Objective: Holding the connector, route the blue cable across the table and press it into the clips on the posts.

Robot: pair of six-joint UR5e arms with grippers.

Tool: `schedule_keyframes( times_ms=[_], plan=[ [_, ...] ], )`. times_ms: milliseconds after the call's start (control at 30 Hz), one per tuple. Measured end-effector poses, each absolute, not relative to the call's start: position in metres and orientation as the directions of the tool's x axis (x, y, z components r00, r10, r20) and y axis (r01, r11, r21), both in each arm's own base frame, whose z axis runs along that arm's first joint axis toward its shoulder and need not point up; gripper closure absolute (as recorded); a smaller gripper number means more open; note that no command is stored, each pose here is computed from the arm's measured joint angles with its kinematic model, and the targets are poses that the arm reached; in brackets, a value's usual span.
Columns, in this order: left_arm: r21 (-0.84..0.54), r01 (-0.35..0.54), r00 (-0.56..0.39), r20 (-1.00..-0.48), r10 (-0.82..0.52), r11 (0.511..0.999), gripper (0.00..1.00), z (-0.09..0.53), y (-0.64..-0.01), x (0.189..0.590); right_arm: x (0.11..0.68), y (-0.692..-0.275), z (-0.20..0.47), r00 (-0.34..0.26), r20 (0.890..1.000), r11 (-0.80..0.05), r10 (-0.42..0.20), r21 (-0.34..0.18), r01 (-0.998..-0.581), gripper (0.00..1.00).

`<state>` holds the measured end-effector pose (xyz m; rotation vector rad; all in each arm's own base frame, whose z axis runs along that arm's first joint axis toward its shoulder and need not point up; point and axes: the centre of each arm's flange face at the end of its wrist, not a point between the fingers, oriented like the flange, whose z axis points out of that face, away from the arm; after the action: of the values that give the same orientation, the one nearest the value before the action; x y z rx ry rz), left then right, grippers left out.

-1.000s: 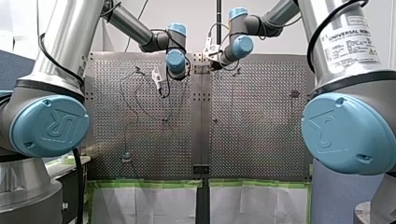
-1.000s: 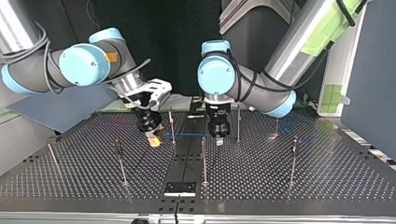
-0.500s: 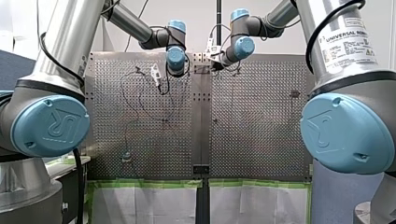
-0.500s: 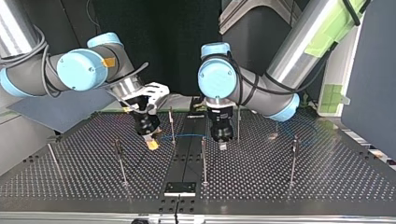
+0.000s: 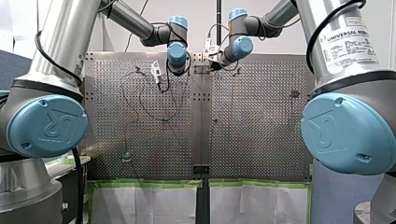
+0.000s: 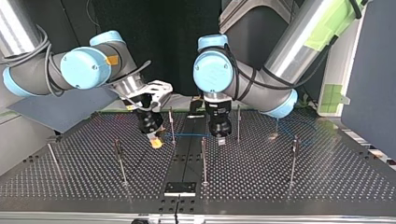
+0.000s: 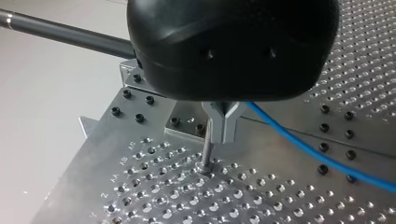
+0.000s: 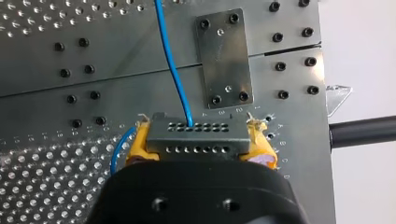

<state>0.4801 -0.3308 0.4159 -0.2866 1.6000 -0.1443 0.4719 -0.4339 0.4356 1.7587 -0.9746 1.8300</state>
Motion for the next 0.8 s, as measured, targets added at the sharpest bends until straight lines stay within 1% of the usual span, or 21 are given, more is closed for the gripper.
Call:
schedule_keyframes(
  times_ms=[167, 500, 800],
  plan=[
    [-0.250, -0.088, -0.039, -0.966, -0.254, 0.964, 1.00, 0.410, -0.330, 0.487, 0.469, -0.437, 0.436, -0.114, 0.980, -0.663, -0.164, -0.195, -0.723, 1.00],
    [-0.253, -0.088, -0.013, -0.967, -0.255, 0.963, 1.00, 0.423, -0.332, 0.505, 0.469, -0.443, 0.445, -0.119, 0.982, -0.673, -0.143, -0.185, -0.716, 1.00],
    [-0.239, -0.096, -0.027, -0.970, -0.243, 0.966, 1.00, 0.414, -0.333, 0.524, 0.460, -0.453, 0.446, -0.125, 0.982, -0.659, -0.142, -0.188, -0.728, 1.00]
  ],
)
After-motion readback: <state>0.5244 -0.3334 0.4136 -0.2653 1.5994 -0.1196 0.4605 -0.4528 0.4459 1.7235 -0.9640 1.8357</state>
